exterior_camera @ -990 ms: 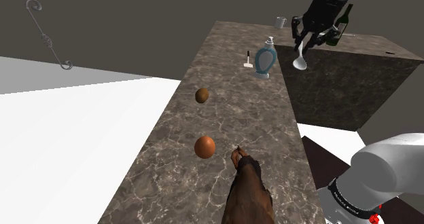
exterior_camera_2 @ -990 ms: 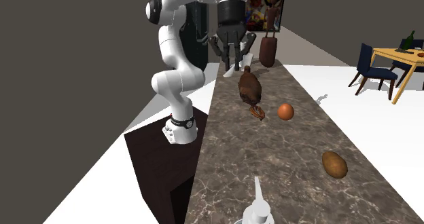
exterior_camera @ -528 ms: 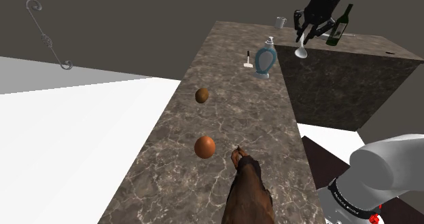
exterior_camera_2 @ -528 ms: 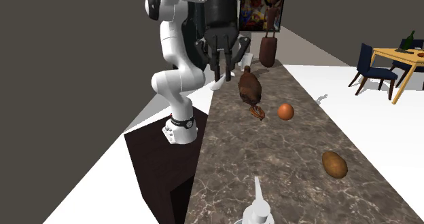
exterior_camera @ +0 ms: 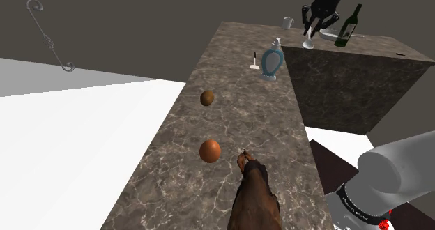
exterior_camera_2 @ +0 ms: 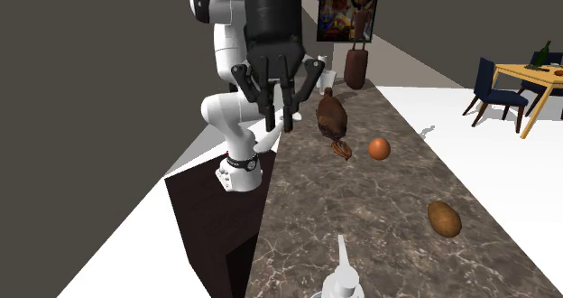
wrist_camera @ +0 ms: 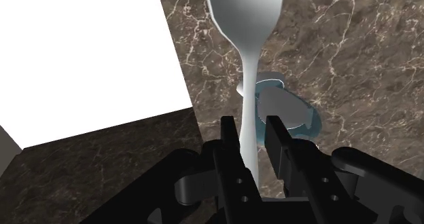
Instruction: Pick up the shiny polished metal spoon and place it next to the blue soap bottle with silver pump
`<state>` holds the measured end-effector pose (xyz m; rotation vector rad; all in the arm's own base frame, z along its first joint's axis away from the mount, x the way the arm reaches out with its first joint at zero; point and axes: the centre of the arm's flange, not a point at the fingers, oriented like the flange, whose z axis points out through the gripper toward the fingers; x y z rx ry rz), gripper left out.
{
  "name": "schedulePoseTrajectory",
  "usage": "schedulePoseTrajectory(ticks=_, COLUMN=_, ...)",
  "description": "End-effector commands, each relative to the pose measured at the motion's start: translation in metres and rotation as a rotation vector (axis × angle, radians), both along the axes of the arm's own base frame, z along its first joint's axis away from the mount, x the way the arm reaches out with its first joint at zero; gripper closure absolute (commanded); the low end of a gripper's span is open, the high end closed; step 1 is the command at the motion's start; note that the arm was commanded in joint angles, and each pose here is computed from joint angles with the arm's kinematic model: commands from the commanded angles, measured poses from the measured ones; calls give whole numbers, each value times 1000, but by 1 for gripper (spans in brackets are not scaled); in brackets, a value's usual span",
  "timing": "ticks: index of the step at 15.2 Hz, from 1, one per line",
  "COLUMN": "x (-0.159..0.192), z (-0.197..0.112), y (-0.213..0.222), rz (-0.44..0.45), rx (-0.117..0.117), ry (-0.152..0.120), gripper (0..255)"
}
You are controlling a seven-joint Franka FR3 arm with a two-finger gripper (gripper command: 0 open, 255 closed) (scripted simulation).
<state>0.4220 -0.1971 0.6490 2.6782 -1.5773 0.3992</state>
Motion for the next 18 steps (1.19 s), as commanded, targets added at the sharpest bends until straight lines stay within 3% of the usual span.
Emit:
schedulePoseTrajectory(ticks=1, x=15, z=0, y=-26, rz=0, rx=-1, ry=0, gripper=255)
schedulePoseTrajectory(ticks=2, x=23, z=0, y=-41, rz=0, rx=-1, ry=0, gripper=255)
schedulePoseTrajectory(ticks=18, x=23, z=-84, y=-41, rz=0, rx=-1, ry=0, gripper=255)
